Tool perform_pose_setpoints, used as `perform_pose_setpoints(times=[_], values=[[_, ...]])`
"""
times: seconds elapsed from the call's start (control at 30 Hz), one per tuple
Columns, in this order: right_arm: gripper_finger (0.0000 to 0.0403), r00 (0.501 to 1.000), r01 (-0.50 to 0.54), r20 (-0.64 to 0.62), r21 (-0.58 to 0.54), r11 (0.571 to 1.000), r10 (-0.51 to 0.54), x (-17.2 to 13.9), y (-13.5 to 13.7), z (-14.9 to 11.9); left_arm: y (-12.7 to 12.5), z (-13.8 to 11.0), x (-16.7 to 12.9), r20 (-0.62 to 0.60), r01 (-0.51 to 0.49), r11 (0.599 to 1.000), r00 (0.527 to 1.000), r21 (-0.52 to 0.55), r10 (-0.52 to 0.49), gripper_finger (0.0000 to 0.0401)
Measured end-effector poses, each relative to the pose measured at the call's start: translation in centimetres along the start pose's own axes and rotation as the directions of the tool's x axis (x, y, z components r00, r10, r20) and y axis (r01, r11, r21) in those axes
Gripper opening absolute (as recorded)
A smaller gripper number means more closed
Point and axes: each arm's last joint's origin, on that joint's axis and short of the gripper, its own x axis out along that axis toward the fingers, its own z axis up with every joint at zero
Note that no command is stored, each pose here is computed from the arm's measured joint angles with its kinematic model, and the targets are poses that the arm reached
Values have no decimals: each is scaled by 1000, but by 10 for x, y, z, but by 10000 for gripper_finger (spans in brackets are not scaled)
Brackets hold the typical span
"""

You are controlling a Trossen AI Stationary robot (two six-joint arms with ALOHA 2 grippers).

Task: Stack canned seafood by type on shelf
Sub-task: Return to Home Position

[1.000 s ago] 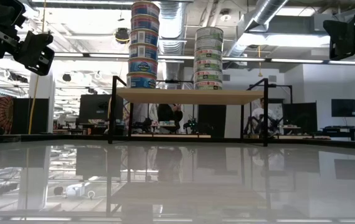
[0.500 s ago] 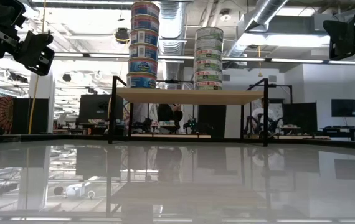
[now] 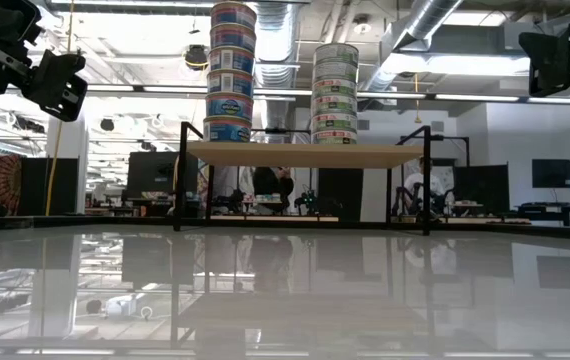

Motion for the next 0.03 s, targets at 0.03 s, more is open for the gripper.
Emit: perform_pose_setpoints(times=[0.03], values=[[363, 1000, 0, 0, 0, 1000, 0, 0, 0, 0, 0, 0, 0, 0, 0, 1000, 1000, 0, 0, 233]])
